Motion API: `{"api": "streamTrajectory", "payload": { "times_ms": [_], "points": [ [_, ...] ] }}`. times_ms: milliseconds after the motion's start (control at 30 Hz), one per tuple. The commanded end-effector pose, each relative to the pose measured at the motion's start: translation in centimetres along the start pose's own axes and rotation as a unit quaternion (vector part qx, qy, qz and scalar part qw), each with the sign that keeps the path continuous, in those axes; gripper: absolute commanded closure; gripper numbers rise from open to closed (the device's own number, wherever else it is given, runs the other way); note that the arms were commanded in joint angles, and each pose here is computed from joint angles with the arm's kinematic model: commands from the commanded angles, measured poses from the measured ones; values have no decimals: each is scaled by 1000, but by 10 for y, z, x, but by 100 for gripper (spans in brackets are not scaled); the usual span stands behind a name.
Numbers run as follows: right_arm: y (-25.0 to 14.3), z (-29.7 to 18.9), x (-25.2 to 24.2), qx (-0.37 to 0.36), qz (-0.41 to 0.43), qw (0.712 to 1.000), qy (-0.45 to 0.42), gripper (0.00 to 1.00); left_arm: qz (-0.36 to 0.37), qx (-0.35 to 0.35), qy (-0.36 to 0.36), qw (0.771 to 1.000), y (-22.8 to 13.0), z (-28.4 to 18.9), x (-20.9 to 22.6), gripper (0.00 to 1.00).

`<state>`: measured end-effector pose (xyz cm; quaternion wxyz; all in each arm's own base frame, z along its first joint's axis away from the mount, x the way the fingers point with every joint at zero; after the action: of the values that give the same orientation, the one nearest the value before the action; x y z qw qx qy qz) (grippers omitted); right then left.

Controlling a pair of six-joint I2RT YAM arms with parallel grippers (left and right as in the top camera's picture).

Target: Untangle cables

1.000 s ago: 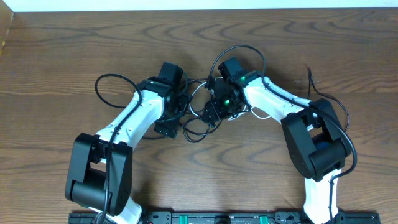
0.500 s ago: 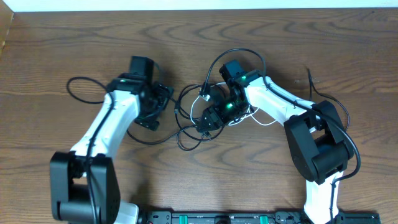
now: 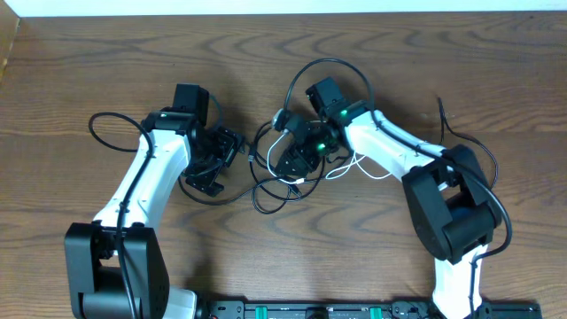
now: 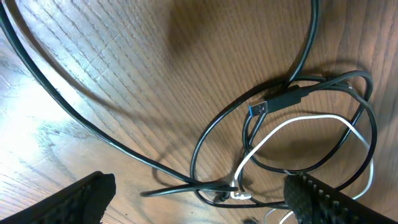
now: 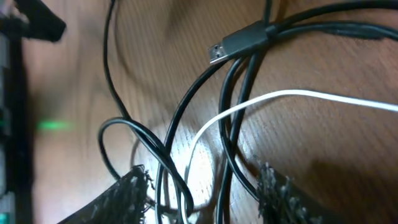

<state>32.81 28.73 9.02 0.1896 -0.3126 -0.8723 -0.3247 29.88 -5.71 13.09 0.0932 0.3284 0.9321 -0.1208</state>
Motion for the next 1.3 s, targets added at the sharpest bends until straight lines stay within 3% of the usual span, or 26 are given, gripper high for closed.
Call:
{"api": "streamTrajectory", "payload": {
  "times_ms": [0,233,300,400,600,833,1000,1200,1267],
  "points": [
    [7,5,16,9,-73,997,-33,48,12,-21,-1,1000,6,-8,-2,8],
    [-2,26,27,50,-102,989,-92,49,26,-20,1,999,6,-7,-2,8],
    [-2,29,30,54,-108,988,-100,59,32,-18,4,999,5,-7,-1,8],
    [-1,30,31,53,-113,987,-104,99,36,-16,7,999,5,-7,1,8],
    [18,11,34,12,-114,987,-114,99,38,-11,4,999,3,-7,0,8],
    [43,-18,49,-49,-126,983,-123,99,41,43,-44,997,-8,-8,-11,9],
    [41,-17,51,-42,-125,984,-121,99,28,96,-95,990,-19,-12,-24,17],
    [42,-15,55,-44,-131,983,-119,99,-43,84,-121,988,-11,-13,-37,25],
    [42,-15,55,-44,-130,983,-119,99,-51,75,-131,987,-8,-13,-41,34]
  ]
}}
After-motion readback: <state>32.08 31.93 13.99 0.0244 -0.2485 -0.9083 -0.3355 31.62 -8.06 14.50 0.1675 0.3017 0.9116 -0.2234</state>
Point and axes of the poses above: each gripper's point midway between its finger pads, its own z axis out along the fingers, its own x axis along the line the jaws close on, y = z × x, the point moved 6 cm from there along -z, back along the fingers, and after that the axes turned 8 degrees about z, right-handed, at the moved point
